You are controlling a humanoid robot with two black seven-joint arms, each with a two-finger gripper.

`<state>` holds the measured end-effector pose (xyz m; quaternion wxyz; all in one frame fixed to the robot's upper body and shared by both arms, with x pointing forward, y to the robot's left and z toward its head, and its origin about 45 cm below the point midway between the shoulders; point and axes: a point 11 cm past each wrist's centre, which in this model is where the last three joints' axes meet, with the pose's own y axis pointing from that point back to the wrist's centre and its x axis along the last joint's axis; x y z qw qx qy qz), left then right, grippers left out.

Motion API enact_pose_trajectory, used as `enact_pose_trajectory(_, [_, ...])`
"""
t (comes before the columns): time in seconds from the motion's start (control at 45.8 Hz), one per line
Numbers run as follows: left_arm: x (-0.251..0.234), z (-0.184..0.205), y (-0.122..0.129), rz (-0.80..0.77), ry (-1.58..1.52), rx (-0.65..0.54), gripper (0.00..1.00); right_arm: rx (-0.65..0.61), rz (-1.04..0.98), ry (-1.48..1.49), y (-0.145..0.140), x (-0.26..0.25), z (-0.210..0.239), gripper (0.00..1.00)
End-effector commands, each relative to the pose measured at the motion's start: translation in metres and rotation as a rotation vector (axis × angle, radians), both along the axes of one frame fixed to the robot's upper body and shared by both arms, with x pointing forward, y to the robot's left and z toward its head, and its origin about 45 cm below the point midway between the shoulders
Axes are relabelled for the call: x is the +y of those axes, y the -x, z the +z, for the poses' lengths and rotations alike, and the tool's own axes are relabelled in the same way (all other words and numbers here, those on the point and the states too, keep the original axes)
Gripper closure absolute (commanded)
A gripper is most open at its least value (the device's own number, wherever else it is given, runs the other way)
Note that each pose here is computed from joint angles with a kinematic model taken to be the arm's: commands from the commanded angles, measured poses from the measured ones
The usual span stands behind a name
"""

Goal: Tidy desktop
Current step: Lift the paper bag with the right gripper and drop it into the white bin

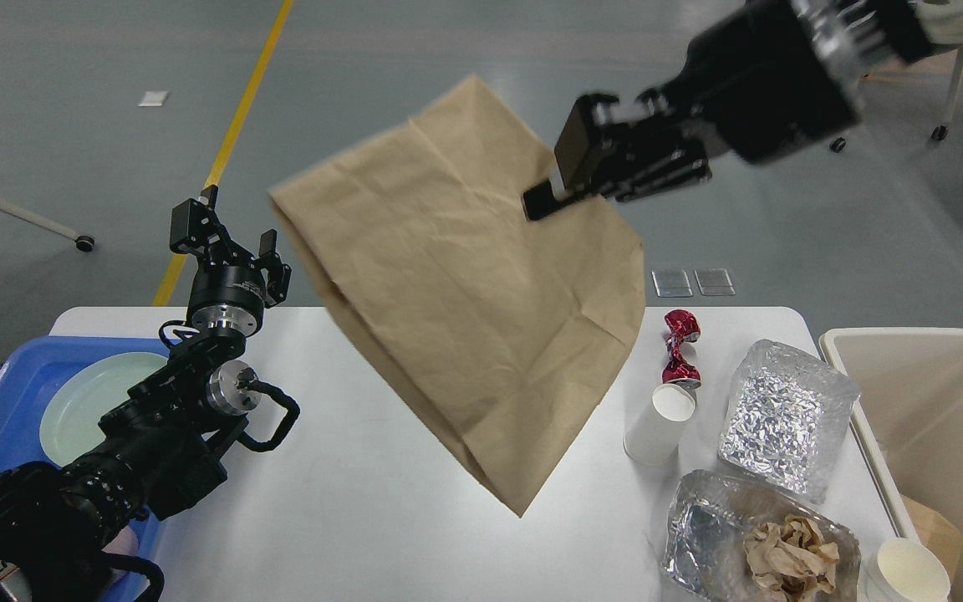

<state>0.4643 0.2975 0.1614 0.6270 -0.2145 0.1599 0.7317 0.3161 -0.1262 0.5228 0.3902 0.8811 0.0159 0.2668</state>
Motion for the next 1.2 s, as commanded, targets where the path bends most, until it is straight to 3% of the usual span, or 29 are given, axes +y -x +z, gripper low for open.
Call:
enact_pose_trajectory(0.0, [0.000,0.000,0.000,0.000,0.000,0.000,0.00,-0.085,0.099,-0.063,0.035,0.013,0.065,1.00])
enact_pose_trajectory(0.131, [0.000,0.000,0.000,0.000,-0.001,0.000,0.00,-0.146,0.138,-0.073,0.054,0.021,0.094,1.00])
enact_pose_trajectory(0.262, [0.000,0.000,0.000,0.000,0.000,0.000,0.00,-0.167,0.100,-0.041,0.045,0.013,0.094,1.00])
enact_pose_trajectory(0.35, [0.000,0.000,0.000,-0.001,0.001,0.000,0.00,-0.186,0.010,0.036,0.020,-0.009,0.080,1.00])
enact_pose_trajectory(0.568, [0.000,0.000,0.000,0.000,0.000,0.000,0.00,-0.212,-0.302,0.318,-0.081,-0.120,-0.007,1.00])
enact_pose_trajectory(0.743, [0.000,0.000,0.000,-0.001,0.001,0.000,0.00,-0.182,-0.499,0.533,-0.120,-0.225,-0.088,1.00])
enact_pose_trajectory(0.94, [0.000,0.000,0.000,-0.002,-0.001,-0.001,0.00,-0.173,-0.580,0.819,-0.113,-0.323,-0.158,1.00])
enact_pose_trajectory(1.18, [0.000,0.000,0.000,0.000,0.000,0.000,0.00,-0.156,-0.517,1.086,-0.096,-0.378,-0.212,1.00])
